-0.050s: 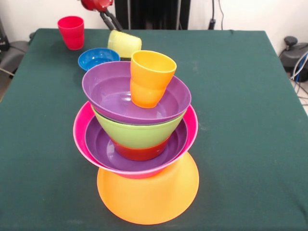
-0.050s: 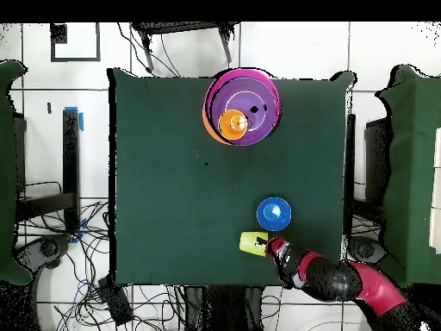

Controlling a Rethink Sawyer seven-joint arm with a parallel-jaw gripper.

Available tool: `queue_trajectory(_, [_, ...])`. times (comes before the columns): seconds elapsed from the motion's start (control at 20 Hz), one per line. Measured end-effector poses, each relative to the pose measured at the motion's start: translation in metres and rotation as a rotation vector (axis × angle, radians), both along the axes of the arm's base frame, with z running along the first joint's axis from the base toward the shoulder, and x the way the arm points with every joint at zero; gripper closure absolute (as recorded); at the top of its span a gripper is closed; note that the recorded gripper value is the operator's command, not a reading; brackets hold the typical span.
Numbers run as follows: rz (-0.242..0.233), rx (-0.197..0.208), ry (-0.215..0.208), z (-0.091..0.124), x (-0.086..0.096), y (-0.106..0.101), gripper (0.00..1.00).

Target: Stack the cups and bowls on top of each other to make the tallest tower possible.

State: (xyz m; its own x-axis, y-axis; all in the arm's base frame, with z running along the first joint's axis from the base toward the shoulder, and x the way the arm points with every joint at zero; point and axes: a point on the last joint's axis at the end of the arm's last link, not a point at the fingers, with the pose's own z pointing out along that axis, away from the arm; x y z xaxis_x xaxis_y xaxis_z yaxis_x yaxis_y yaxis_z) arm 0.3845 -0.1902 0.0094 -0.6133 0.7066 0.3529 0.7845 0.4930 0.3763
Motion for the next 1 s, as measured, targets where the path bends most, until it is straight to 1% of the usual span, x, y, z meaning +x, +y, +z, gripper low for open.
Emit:
queue_trajectory(0.65, [-0.016,-0.009,0.003,-0.002,0.002,-0.011,0.00])
queue_trajectory(1.0, [-0.012,-0.008,0.004,-0.001,0.003,-0.011,0.00])
